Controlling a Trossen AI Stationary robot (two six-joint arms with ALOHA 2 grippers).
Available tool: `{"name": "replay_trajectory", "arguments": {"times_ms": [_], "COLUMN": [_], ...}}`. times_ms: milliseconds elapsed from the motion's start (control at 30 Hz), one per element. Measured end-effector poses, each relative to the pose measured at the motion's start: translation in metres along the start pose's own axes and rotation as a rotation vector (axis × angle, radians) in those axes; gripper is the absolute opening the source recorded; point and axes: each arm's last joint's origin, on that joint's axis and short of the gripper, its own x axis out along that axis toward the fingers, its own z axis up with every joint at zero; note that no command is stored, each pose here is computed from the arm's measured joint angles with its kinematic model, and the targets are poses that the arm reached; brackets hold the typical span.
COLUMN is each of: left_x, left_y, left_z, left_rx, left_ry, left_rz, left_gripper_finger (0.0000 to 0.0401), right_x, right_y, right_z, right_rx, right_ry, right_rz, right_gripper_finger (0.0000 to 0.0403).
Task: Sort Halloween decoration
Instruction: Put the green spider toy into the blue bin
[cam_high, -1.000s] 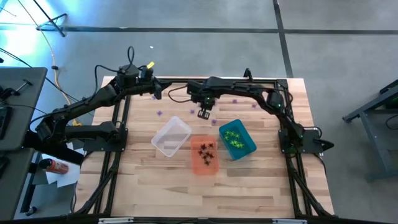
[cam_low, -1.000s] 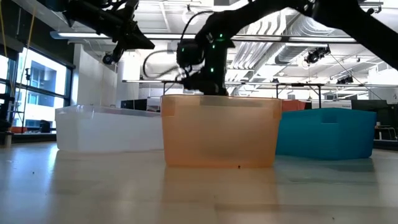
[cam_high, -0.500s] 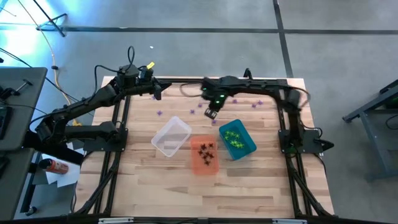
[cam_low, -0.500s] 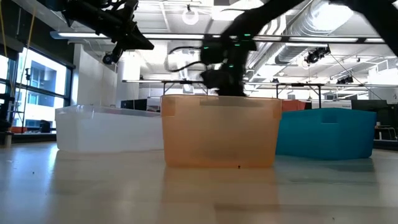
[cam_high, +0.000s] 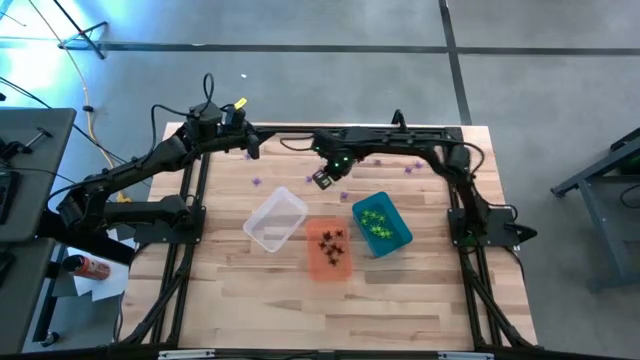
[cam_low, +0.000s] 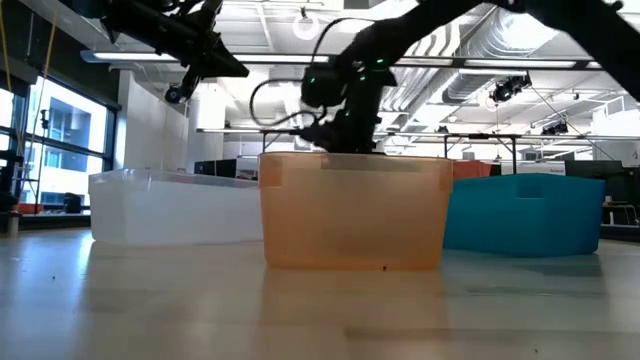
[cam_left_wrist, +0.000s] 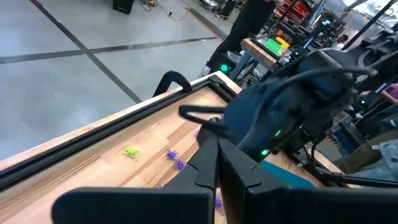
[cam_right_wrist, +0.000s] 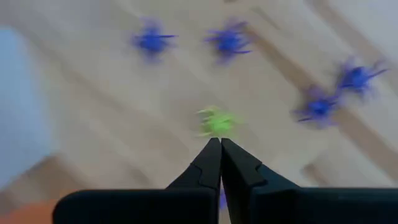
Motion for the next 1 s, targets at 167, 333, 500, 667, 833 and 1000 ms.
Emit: {"name": "replay_trajectory", "arguments": {"times_ms": [167, 333, 500, 667, 833, 1000], "left_x": [0.000, 0.000, 0.000, 0.000, 0.000, 0.000], "left_y": [0.000, 0.000, 0.000, 0.000, 0.000, 0.000], "left_z": [0.000, 0.000, 0.000, 0.000, 0.000, 0.000], "left_rx": [0.000, 0.000, 0.000, 0.001, 0.009, 0.008], "left_ry": [0.000, 0.003, 0.007, 0.006, 0.006, 0.007], "left_rz": [0.000, -0.006, -0.013, -0.013, -0.012, -0.012], "left_gripper_finger": [0.0000, 0.0000, 0.0000, 0.0000, 0.0000, 0.0000], "right_x": [0.020, 0.032, 0.032, 0.048, 0.057, 0.064], "right_y": [-0.003, 0.002, 0.009, 0.006, 0.005, 0.009], "right_z": [0.006, 0.007, 0.006, 0.007, 0.008, 0.004], "right_rx": [0.065, 0.072, 0.091, 0.142, 0.168, 0.107], "right_ry": [0.078, 0.097, 0.062, 0.080, 0.079, 0.090], "right_rz": [-0.150, -0.090, -0.103, -0.112, -0.118, -0.142], "right_gripper_finger": [0.0054, 0.0129, 0.0190, 0.0203, 0.0189, 0.0142]}}
